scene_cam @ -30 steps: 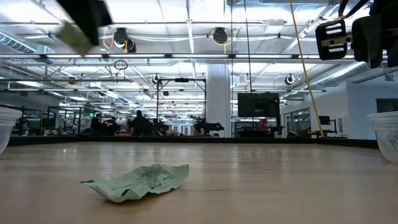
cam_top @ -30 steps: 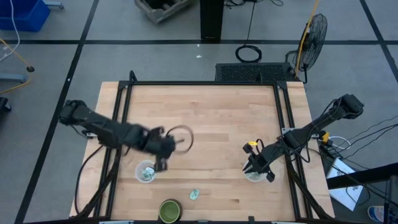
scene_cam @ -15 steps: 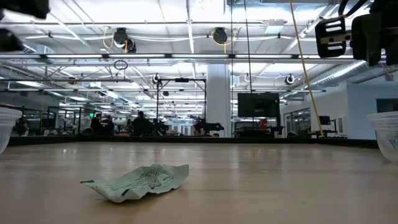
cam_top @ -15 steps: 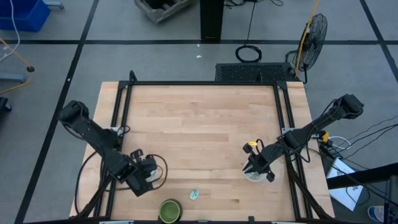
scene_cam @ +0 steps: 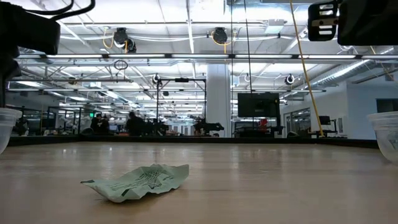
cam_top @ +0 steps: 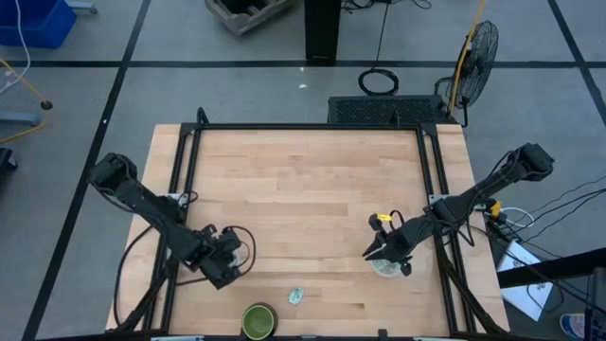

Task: Pick and place Stevia / Truvia into bins
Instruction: Put the white stevia packet into the right transparent container

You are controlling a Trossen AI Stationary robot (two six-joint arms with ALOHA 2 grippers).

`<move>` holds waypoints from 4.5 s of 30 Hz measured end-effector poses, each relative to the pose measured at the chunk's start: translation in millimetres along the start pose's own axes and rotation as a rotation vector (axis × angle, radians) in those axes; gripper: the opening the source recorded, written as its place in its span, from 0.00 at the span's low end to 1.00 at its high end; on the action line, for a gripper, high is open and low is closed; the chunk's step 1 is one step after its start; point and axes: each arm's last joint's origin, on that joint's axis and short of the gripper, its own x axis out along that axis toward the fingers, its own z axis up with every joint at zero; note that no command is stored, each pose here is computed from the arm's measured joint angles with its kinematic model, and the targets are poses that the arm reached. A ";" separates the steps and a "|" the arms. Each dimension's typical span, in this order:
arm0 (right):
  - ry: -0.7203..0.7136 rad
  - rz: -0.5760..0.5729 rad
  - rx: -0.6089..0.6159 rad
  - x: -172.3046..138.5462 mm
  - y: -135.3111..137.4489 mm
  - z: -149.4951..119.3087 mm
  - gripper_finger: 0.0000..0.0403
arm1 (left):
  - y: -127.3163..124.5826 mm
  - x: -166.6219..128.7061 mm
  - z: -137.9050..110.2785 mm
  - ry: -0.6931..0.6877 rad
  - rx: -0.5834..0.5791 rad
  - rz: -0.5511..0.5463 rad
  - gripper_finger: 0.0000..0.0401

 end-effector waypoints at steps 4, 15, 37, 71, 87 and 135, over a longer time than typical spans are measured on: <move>0.002 -0.027 -0.001 0.0 -1.4 0.3 0.11 | 1.9 1.4 5.7 0.007 -0.006 0.004 0.15; -0.088 -0.162 0.080 23.4 -21.1 2.3 0.12 | 9.2 -19.2 37.8 0.069 -0.056 -0.090 0.16; -0.120 0.081 0.359 147.8 -50.1 52.7 0.42 | 38.2 -41.3 104.5 -0.395 0.032 -0.088 0.16; -0.004 0.156 0.600 244.3 -21.5 -6.6 0.40 | 43.8 -43.1 123.5 -0.516 0.053 -0.058 0.16; -0.011 0.122 0.518 244.7 -25.8 -9.0 0.01 | 44.9 -42.8 124.5 -0.516 0.054 -0.053 0.16; 0.483 -0.114 0.831 -24.0 54.0 -1.5 0.00 | 44.7 -42.8 124.3 -0.516 0.046 -0.056 0.16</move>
